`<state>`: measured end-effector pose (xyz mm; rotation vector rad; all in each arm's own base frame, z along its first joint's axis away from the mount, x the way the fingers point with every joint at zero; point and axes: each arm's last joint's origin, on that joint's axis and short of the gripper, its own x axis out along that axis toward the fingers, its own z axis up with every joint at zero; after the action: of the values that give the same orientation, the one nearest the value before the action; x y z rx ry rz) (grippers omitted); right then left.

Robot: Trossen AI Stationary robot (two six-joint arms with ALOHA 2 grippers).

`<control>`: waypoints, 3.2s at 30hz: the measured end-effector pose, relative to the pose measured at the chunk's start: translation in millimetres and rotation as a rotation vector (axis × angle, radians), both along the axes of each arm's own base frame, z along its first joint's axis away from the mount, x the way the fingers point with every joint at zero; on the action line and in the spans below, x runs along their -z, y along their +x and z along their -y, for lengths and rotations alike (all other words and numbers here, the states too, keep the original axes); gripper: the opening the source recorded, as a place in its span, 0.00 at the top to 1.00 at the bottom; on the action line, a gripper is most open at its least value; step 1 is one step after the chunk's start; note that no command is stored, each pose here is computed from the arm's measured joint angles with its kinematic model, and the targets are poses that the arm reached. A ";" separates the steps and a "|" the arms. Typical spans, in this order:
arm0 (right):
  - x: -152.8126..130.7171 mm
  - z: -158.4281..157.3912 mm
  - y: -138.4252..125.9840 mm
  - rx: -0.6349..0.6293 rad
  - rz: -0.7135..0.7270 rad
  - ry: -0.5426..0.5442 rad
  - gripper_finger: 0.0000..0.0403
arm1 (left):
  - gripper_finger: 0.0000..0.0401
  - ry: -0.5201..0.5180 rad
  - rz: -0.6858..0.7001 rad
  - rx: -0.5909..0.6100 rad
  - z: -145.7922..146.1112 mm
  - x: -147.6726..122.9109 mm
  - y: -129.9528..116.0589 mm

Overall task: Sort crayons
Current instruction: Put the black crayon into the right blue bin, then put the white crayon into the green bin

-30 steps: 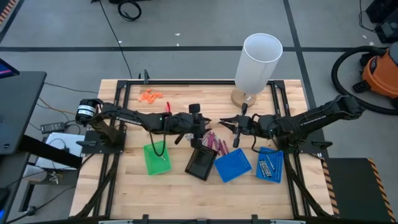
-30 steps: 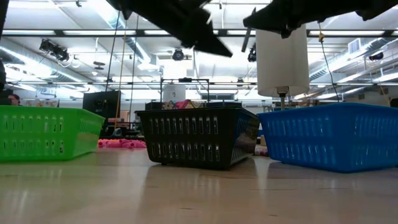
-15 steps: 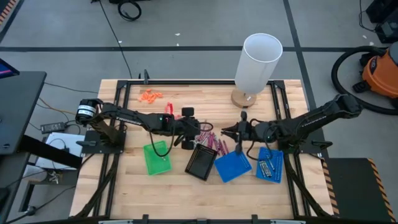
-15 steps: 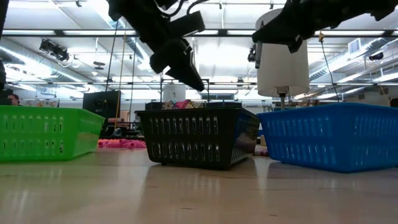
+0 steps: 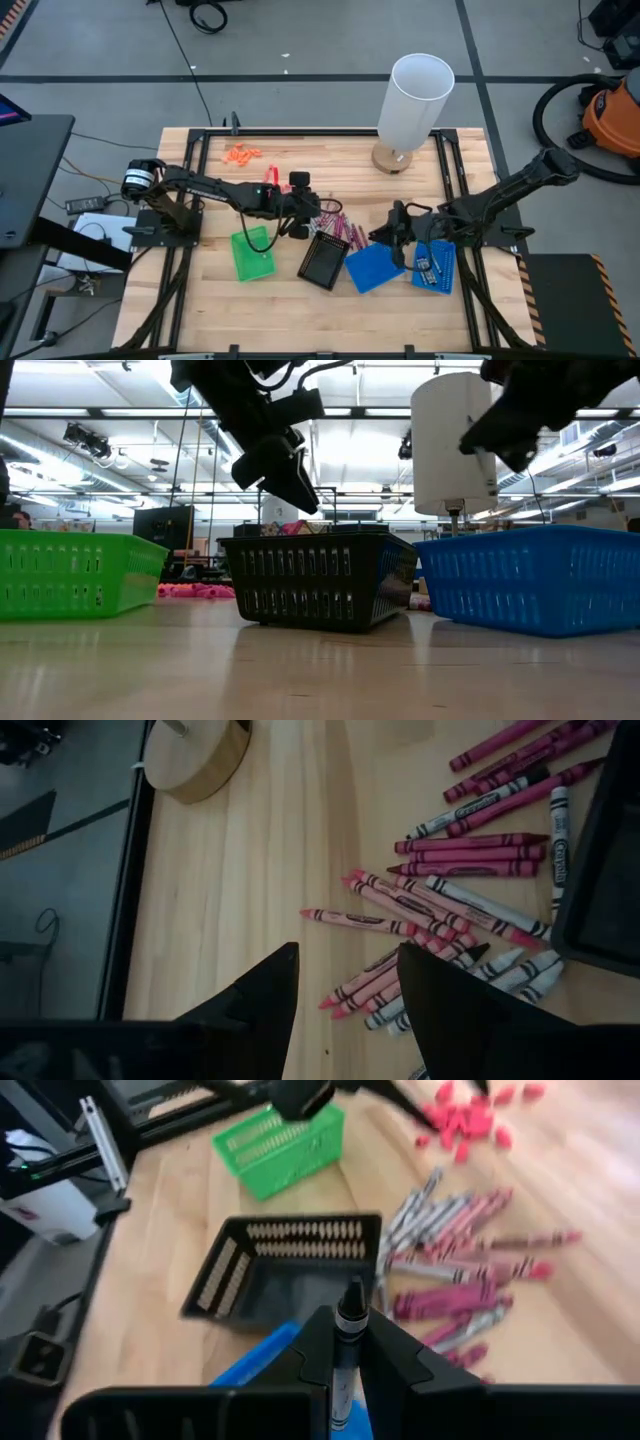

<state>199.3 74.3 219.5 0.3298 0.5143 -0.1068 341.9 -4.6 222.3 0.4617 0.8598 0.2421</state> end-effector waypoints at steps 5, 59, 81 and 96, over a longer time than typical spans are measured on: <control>-2.1 -4.9 -16.6 0.008 -0.058 0.113 0.90 | 0.54 0.011 -0.001 -0.002 -0.8 -0.2 0.1; 51.2 -1.8 -78.5 0.481 -1.004 0.602 0.77 | 0.54 0.073 0.010 0.017 -14.4 -3.5 3.3; -41.9 12.0 -42.9 0.296 -0.447 0.184 0.77 | 0.56 -0.147 -0.251 0.118 -30.8 19.5 -18.8; -57.2 16.8 -23.0 0.205 -0.194 -0.210 0.77 | 0.63 -0.155 -0.329 0.169 -40.4 44.1 -18.6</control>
<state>176.2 57.5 276.7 0.1664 0.6550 -0.3913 323.3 35.8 178.1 0.4324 1.1454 -0.0588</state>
